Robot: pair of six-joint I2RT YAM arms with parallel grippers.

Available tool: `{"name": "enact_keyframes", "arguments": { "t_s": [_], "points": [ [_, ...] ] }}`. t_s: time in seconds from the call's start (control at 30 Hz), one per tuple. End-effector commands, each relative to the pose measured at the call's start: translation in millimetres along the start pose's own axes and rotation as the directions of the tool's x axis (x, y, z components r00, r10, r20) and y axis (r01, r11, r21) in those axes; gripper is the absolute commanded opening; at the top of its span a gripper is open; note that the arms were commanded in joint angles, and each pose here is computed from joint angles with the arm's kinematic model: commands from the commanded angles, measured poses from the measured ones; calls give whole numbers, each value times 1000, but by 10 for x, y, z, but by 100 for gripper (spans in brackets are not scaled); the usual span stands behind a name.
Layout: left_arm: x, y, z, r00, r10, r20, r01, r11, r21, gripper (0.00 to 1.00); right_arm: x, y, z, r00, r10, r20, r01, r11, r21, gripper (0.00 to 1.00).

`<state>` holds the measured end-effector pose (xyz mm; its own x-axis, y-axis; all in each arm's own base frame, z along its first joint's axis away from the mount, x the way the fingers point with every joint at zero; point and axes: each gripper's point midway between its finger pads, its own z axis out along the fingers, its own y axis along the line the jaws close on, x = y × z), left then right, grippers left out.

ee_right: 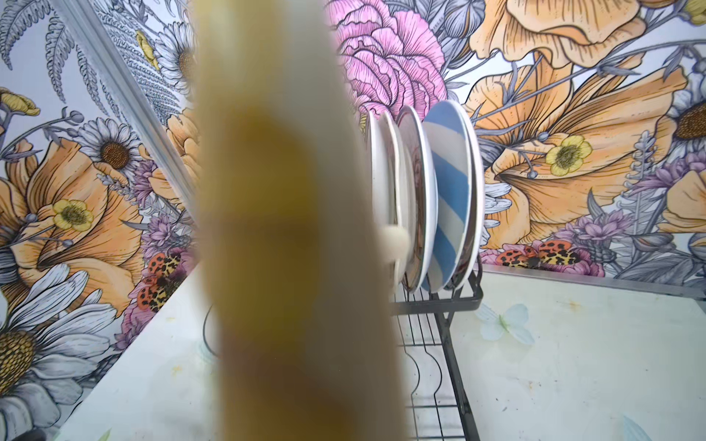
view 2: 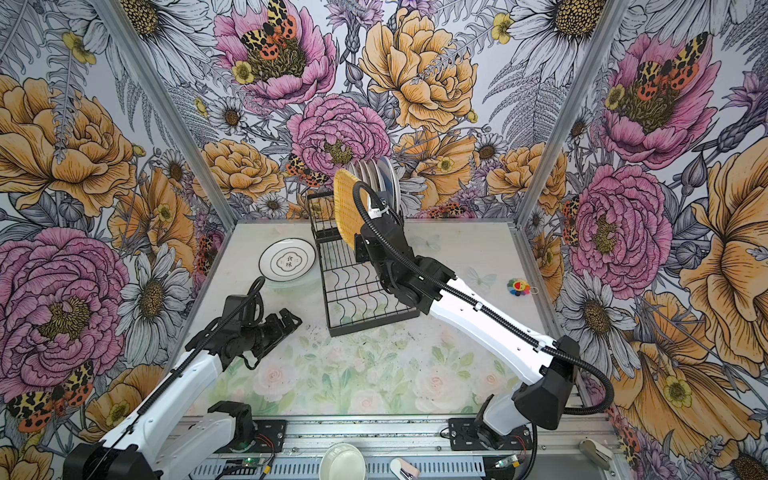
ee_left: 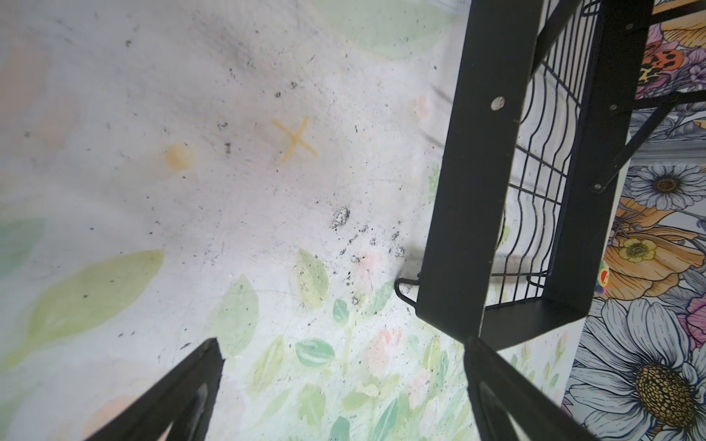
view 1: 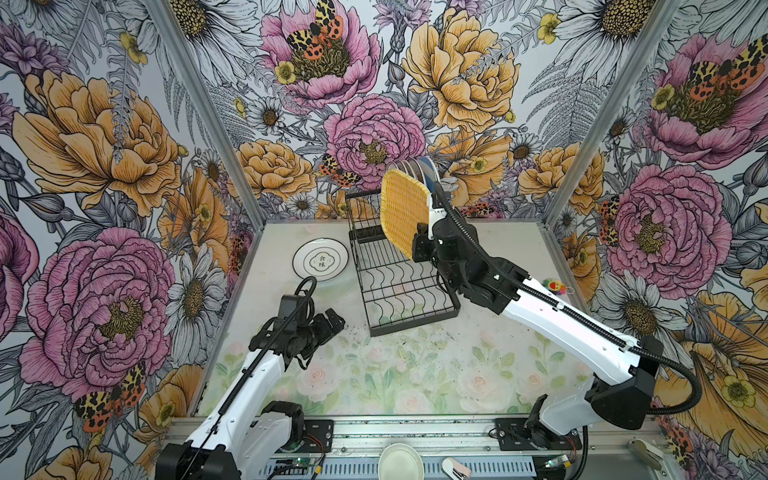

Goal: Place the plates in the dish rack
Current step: 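Carry the upright bamboo tray with the right gripper into the rack beside the plates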

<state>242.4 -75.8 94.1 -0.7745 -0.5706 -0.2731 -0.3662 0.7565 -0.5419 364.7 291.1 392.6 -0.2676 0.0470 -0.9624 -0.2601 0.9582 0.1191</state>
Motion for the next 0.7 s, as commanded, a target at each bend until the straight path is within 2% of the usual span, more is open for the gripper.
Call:
{"name": "enact_keyframes", "arguments": {
  "t_s": [0.0,0.23,0.67],
  "points": [
    [-30,-38,17,1000,22,11,-23,999,34,99,-752,-41,-56,963,74,259,-88,995,43,0],
    [-25,-25,29,1000,22,14,-23,999,35,99,-843,-6,214,939,5,344,-55,989,137,0],
    [-2,-16,40,1000,21,6,-21,999,37,99,-801,62,649,922,-20,386,-67,975,210,0]
  ]
}}
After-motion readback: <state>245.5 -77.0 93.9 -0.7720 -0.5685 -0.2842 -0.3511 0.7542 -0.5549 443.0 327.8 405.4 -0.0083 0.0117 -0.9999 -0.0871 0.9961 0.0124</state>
